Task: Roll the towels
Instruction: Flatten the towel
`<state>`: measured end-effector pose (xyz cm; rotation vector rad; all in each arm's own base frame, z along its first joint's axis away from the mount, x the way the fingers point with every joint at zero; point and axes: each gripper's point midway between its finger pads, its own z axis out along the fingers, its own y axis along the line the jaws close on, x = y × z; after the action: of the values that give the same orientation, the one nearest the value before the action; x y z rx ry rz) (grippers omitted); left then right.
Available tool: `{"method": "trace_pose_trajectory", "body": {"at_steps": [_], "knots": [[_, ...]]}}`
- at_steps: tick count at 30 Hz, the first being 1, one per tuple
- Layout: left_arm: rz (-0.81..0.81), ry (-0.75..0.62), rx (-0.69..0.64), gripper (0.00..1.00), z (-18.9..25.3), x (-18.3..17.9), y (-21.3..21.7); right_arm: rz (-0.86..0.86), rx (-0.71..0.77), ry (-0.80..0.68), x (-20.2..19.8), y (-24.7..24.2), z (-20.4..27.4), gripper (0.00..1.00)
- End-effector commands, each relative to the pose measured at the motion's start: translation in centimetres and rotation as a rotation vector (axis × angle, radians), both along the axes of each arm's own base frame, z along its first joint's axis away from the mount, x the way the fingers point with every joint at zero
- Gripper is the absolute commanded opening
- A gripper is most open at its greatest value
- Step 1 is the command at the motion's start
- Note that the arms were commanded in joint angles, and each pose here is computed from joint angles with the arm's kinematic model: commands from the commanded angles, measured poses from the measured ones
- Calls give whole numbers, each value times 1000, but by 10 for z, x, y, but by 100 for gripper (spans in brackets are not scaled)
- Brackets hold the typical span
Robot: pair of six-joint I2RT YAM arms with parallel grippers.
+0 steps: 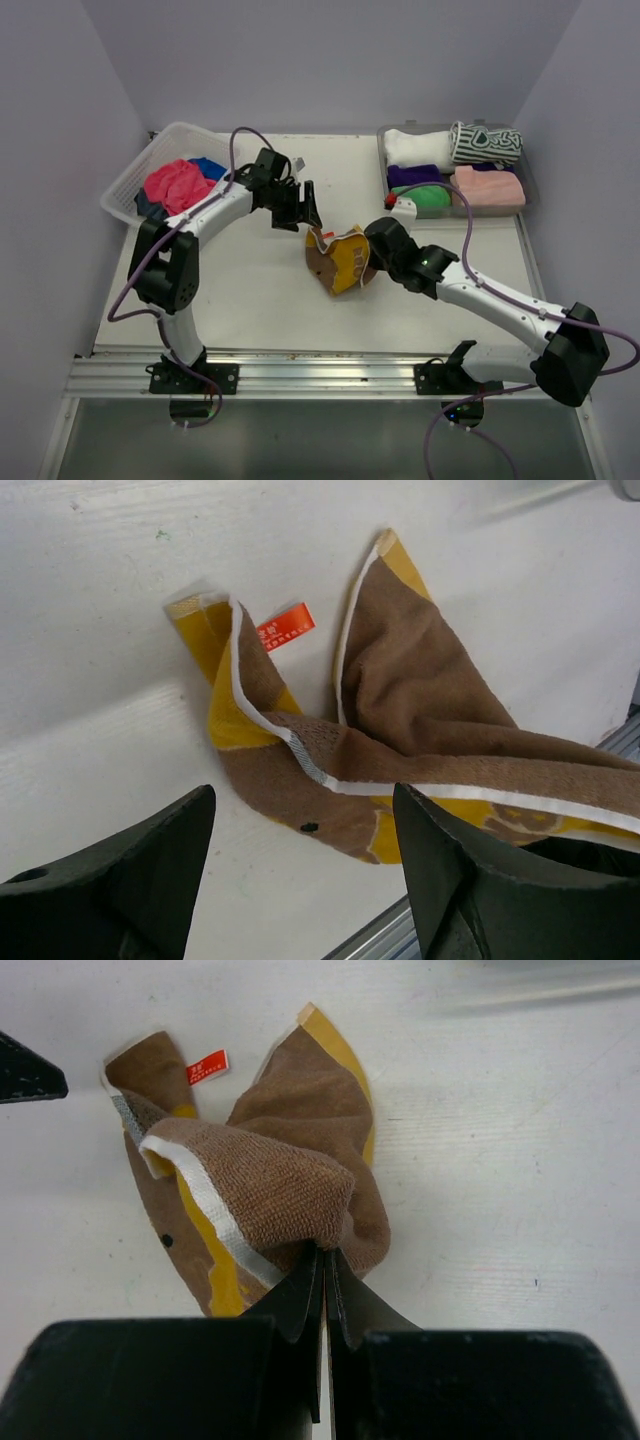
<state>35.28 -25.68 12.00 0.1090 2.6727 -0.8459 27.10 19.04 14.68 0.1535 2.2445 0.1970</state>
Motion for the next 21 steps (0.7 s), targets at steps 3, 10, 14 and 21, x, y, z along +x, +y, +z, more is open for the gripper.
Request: {"method": "trace_pose_trajectory", "body": {"at_steps": [3,10,14,21], "knots": [[24,-8,31,76,-29,25,-10,-19,34,-5,-6,-4,2,0],[-7,9,97,45,-54,44,-22,-37,16,-9,-11,-16,1,0],[2,-49,87,0,-28,50,-20,-43,-10,-30,-8,-24,6,0],[90,-286,-6,0,94,87,8,-104,-65,-121,36,-66,61,0]]}}
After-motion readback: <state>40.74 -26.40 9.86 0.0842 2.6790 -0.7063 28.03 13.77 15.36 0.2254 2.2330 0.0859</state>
